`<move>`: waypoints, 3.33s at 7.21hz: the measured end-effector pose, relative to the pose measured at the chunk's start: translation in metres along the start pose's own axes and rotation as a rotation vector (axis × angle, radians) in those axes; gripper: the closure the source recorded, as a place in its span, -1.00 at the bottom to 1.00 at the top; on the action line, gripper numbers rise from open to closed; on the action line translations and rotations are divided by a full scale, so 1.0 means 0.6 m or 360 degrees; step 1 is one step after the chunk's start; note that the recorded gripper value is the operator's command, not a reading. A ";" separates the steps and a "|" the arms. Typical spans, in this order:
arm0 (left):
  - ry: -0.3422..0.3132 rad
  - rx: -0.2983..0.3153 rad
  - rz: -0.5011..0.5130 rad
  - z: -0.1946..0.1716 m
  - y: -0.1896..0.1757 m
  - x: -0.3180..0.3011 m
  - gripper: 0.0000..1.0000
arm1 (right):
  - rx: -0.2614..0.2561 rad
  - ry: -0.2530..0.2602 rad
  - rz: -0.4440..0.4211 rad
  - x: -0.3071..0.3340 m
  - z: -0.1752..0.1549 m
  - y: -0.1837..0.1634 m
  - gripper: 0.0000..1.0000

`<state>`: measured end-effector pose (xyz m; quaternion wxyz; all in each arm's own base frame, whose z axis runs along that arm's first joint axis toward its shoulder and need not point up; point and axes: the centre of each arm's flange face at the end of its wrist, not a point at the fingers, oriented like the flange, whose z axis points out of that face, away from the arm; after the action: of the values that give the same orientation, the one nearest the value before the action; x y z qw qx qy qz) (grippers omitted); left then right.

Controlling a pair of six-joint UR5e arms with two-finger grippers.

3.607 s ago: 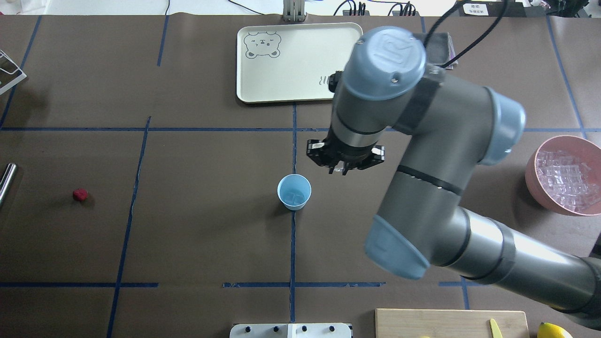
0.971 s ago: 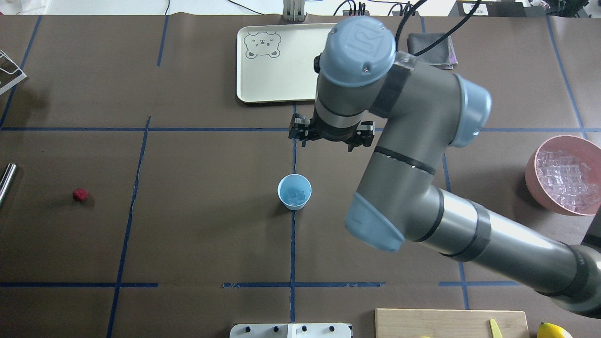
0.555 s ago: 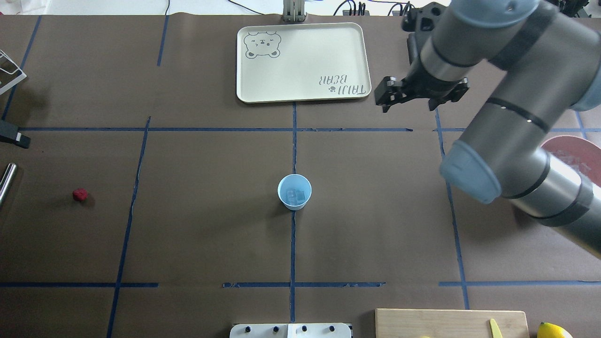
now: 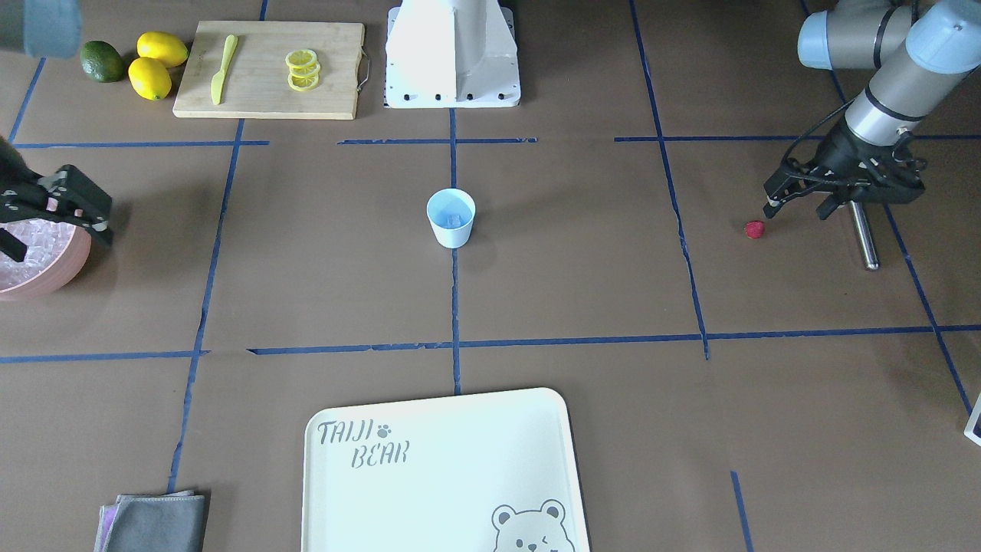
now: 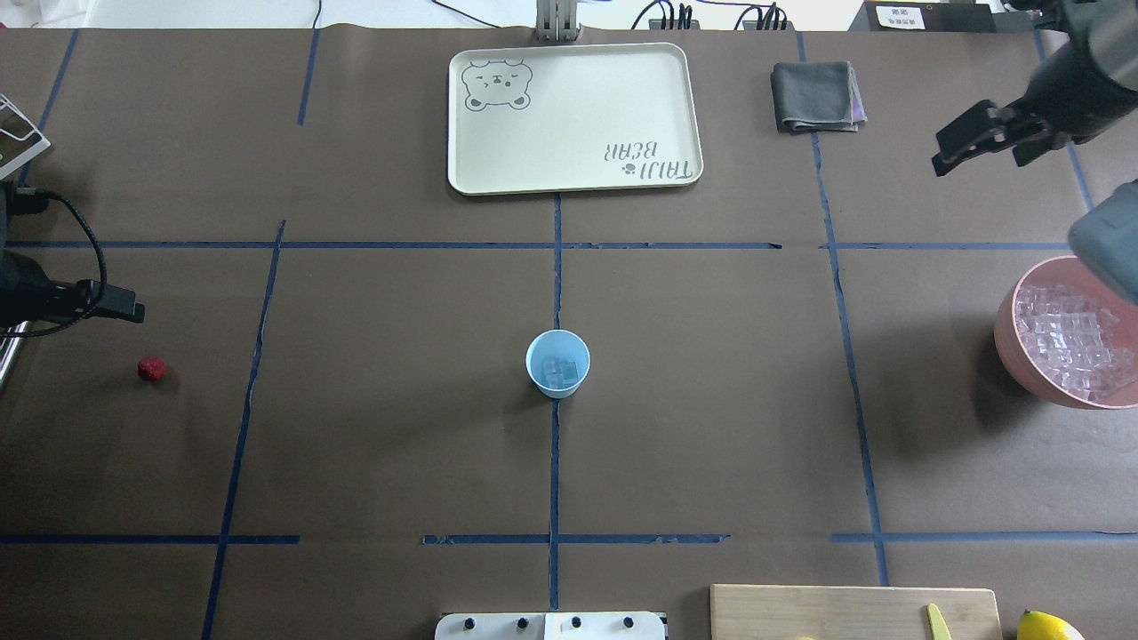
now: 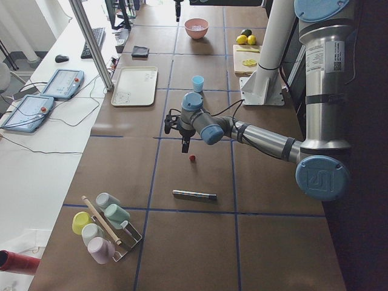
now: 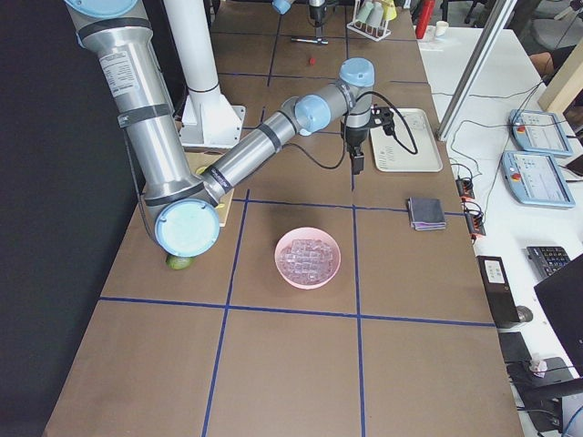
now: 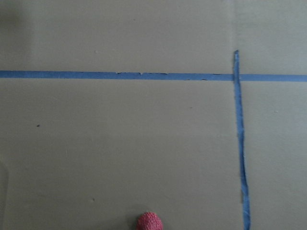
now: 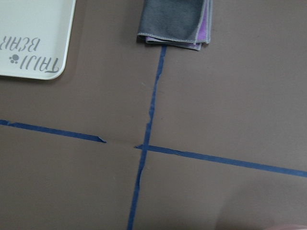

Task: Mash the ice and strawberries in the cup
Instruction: 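Release the cube and lift the right gripper while the left arm moves in, then lower the left gripper onto the red strawberry and grasp it, then lift the strawberry with the left gripper and carry it over the cup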

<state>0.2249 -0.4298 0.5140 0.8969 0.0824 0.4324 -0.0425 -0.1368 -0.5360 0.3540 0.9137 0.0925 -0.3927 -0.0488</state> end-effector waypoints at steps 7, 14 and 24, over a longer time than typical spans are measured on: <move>-0.0087 -0.0024 0.0026 0.110 0.066 0.011 -0.79 | -0.0007 0.0006 -0.0022 0.097 -0.013 0.026 -0.99; -0.0111 -0.0041 0.0029 0.124 0.072 0.004 0.89 | -0.0010 -0.0014 -0.0013 0.094 -0.016 0.027 -0.99; -0.0016 -0.0215 -0.0254 -0.093 -0.021 0.505 1.00 | -0.0101 0.0037 -0.0095 0.343 -0.011 0.150 -0.99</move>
<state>0.3689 -0.4335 0.2412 0.8963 -0.0131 0.4351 -0.0849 0.0108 -0.4803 0.5137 0.9188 0.0757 -0.3774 -0.0876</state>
